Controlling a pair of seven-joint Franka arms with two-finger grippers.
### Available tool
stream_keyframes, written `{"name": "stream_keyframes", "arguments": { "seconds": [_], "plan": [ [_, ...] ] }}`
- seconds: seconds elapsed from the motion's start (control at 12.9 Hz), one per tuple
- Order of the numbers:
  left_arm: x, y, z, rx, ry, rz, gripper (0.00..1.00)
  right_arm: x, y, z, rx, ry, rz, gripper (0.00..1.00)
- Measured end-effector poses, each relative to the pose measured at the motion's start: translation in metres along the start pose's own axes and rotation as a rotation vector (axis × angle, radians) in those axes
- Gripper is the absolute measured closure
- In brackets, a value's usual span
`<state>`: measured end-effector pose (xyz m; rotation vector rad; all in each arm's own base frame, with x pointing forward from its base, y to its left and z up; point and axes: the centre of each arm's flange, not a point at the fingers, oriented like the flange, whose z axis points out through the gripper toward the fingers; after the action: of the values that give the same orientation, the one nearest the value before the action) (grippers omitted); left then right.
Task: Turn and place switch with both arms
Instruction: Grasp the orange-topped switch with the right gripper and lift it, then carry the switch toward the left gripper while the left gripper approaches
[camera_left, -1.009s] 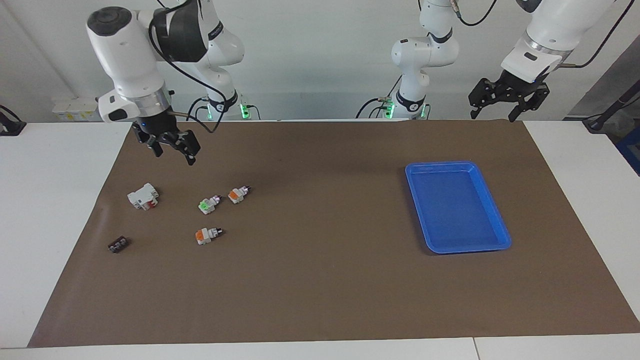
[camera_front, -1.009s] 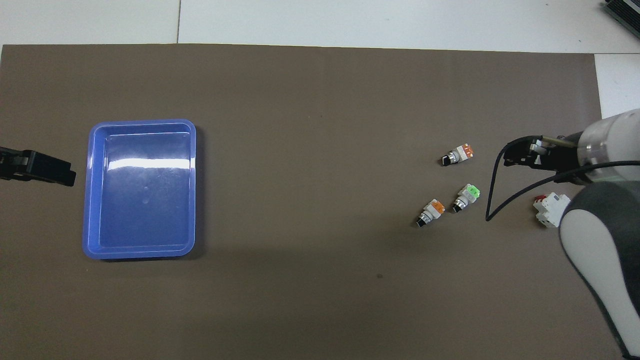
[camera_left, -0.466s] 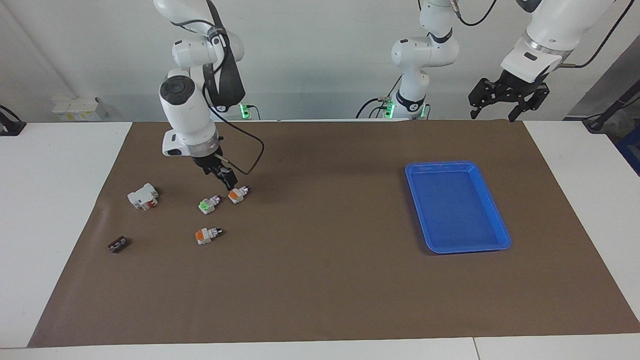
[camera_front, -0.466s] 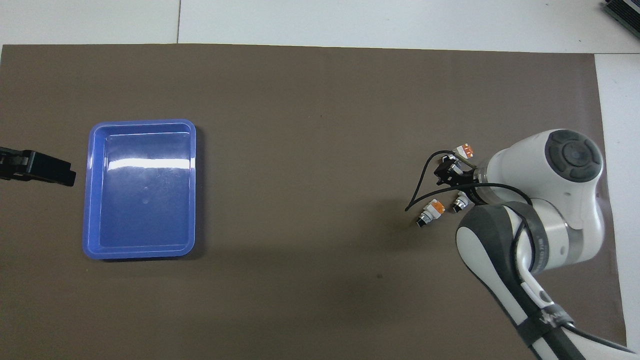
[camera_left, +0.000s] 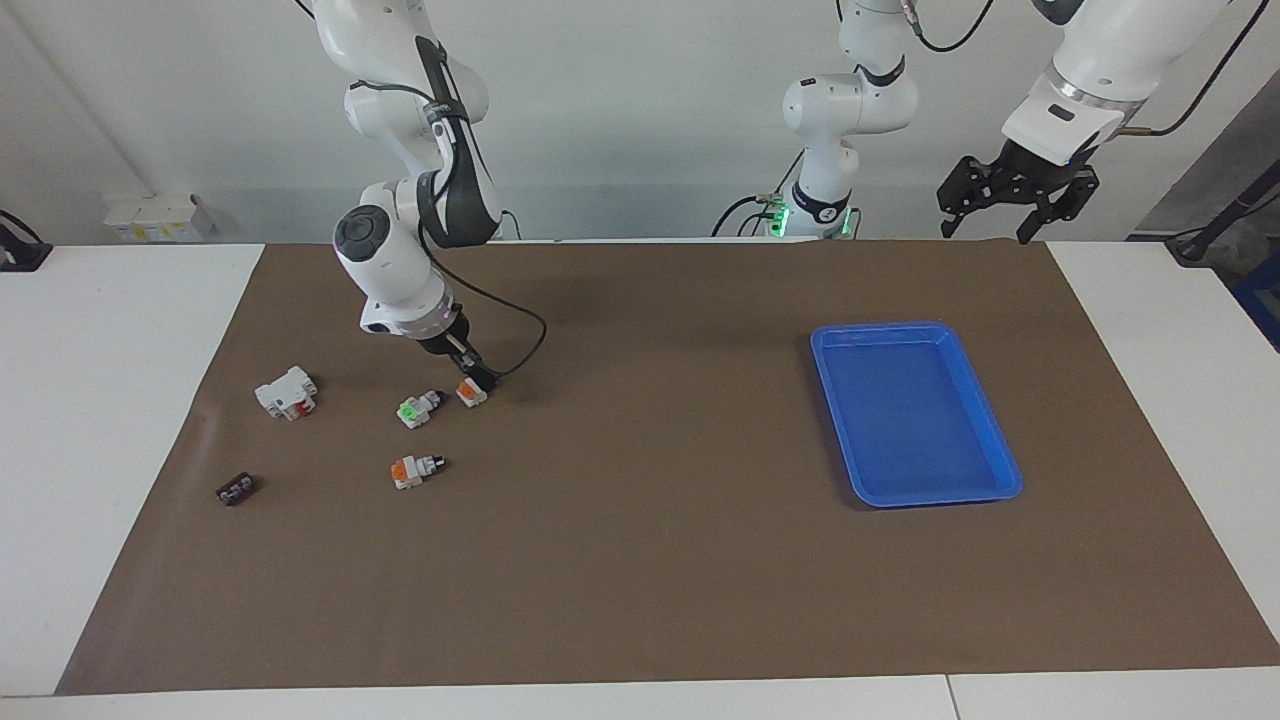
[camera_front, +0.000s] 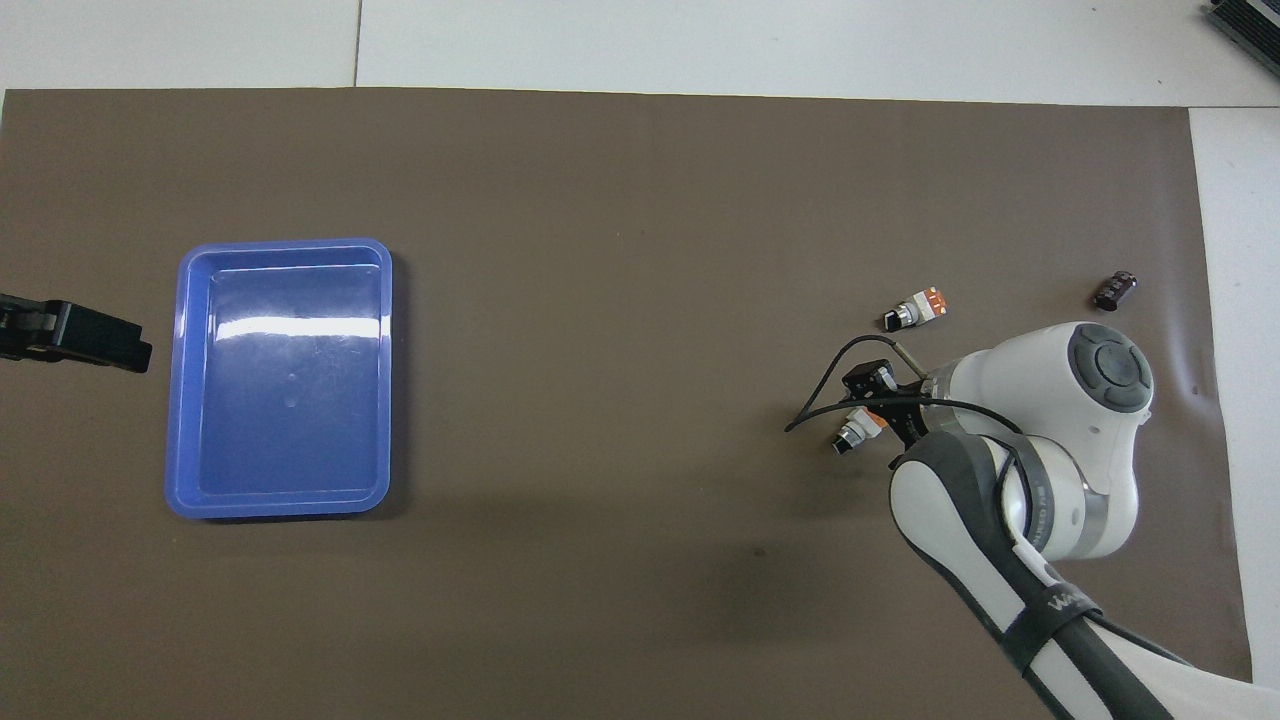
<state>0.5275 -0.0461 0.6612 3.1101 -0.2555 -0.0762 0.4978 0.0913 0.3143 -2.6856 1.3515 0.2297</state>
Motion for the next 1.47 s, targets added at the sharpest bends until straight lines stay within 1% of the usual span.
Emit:
{"name": "stream_keyframes", "arguments": {
  "seconds": [0.31, 0.39, 0.47, 0.7, 0.78, 0.93, 1.09, 1.16, 1.32, 1.4, 1.47],
  "plan": [
    [0.000, 0.001, 0.000, 0.000, 0.001, 0.002, 0.00, 0.010, 0.009, 0.032, 0.016, 0.035, 0.024, 0.00],
    [0.000, 0.001, 0.000, 0.000, 0.001, 0.002, 0.00, 0.011, 0.010, 0.036, 0.015, 0.037, 0.026, 0.02],
    [0.000, 0.001, -0.001, 0.000, 0.003, 0.003, 0.00, 0.011, 0.010, 0.038, 0.013, 0.037, 0.027, 0.07],
    [0.002, 0.005, -0.003, 0.002, 0.024, 0.009, 0.00, 0.010, 0.005, 0.032, 0.026, 0.043, 0.008, 0.47],
    [0.003, 0.007, -0.003, -0.007, 0.028, 0.013, 0.00, 0.009, 0.004, 0.028, 0.027, 0.036, 0.009, 0.56],
    [0.003, 0.012, -0.004, -0.063, 0.036, 0.018, 0.00, 0.007, 0.000, 0.024, 0.023, -0.035, 0.041, 0.57],
    [0.002, 0.014, -0.006, -0.094, 0.041, 0.018, 0.00, 0.002, -0.015, 0.005, 0.027, -0.124, 0.067, 0.57],
    [0.001, 0.016, -0.008, -0.112, 0.044, 0.020, 0.00, -0.003, -0.027, -0.012, 0.044, -0.182, 0.080, 0.58],
    [-0.001, 0.020, -0.009, -0.147, 0.042, 0.026, 0.00, -0.013, -0.056, -0.052, 0.125, -0.296, 0.162, 0.58],
    [-0.002, 0.021, -0.010, -0.156, 0.043, 0.027, 0.00, -0.023, -0.071, -0.074, 0.152, -0.335, 0.210, 0.58],
    [-0.002, 0.023, -0.011, -0.172, 0.044, 0.030, 0.00, -0.041, -0.089, -0.094, 0.170, -0.374, 0.253, 0.58]
  ]
}}
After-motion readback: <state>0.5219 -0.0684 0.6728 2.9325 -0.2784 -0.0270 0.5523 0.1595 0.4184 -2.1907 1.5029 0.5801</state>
